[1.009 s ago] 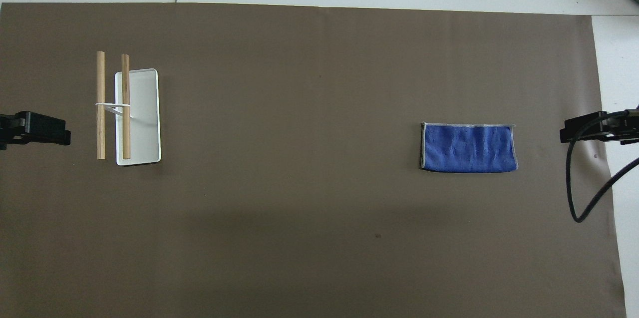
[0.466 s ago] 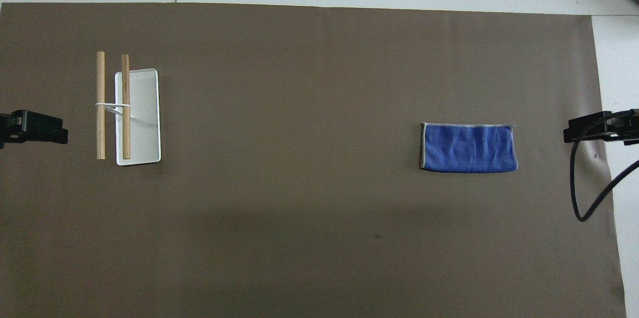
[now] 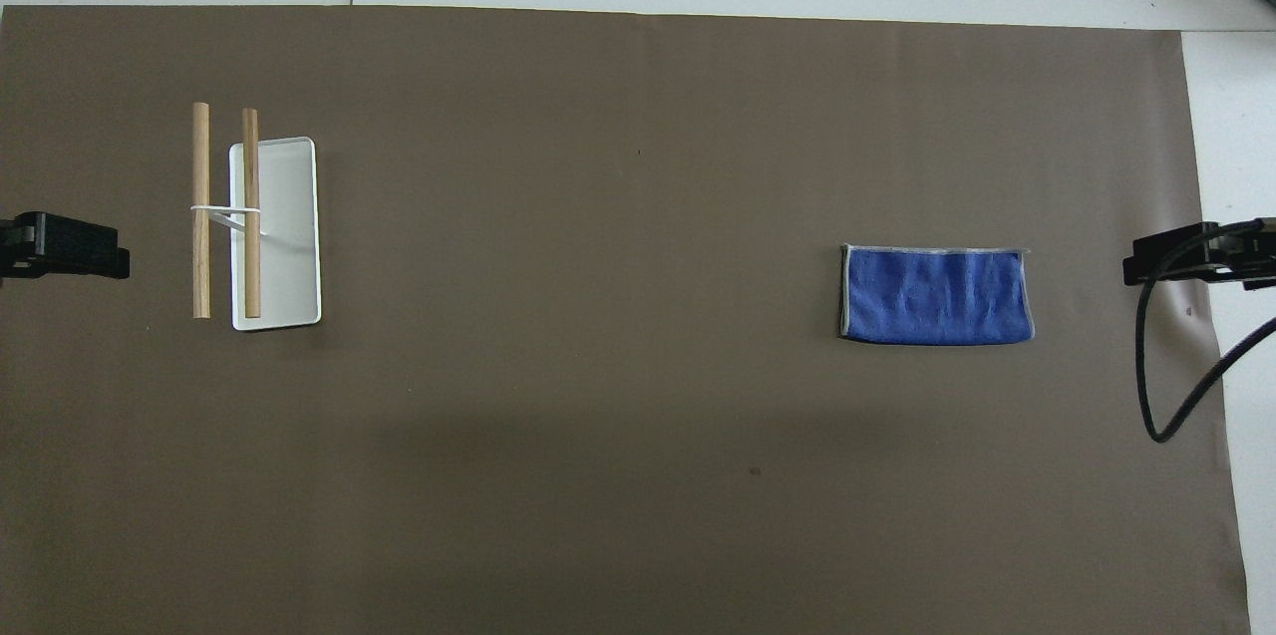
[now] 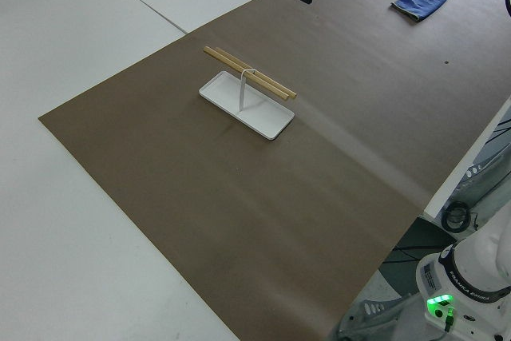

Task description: Right arm passes towel to left arm to hang

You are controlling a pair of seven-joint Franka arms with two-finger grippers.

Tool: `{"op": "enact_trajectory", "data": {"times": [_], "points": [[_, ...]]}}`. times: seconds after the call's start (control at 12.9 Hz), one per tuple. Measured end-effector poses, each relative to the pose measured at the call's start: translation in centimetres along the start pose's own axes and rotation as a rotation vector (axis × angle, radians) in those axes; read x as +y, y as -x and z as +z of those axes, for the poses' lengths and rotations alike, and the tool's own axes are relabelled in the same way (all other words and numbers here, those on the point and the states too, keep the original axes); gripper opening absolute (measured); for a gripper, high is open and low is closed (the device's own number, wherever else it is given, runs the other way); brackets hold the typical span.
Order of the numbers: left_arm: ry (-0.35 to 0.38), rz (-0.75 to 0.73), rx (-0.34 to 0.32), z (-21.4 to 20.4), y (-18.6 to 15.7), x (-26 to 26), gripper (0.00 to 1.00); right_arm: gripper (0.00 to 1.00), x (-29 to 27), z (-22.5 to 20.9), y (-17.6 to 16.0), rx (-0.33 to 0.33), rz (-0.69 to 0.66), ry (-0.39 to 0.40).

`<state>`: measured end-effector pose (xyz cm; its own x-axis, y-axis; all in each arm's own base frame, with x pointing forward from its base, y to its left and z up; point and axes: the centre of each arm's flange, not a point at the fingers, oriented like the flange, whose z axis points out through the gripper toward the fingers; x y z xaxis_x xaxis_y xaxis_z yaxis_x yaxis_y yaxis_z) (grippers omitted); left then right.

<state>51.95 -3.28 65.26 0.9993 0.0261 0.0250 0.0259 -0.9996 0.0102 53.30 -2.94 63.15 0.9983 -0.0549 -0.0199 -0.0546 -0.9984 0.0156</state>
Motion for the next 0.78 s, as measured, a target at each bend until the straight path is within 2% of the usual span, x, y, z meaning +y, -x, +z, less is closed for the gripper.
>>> {"op": "enact_trajectory", "data": {"times": [0.78], "points": [[0.0,0.001,0.002,0.05,-0.03,0.05,1.0,1.0,0.07,0.81,0.2,-0.018,-0.004,0.0]]}}
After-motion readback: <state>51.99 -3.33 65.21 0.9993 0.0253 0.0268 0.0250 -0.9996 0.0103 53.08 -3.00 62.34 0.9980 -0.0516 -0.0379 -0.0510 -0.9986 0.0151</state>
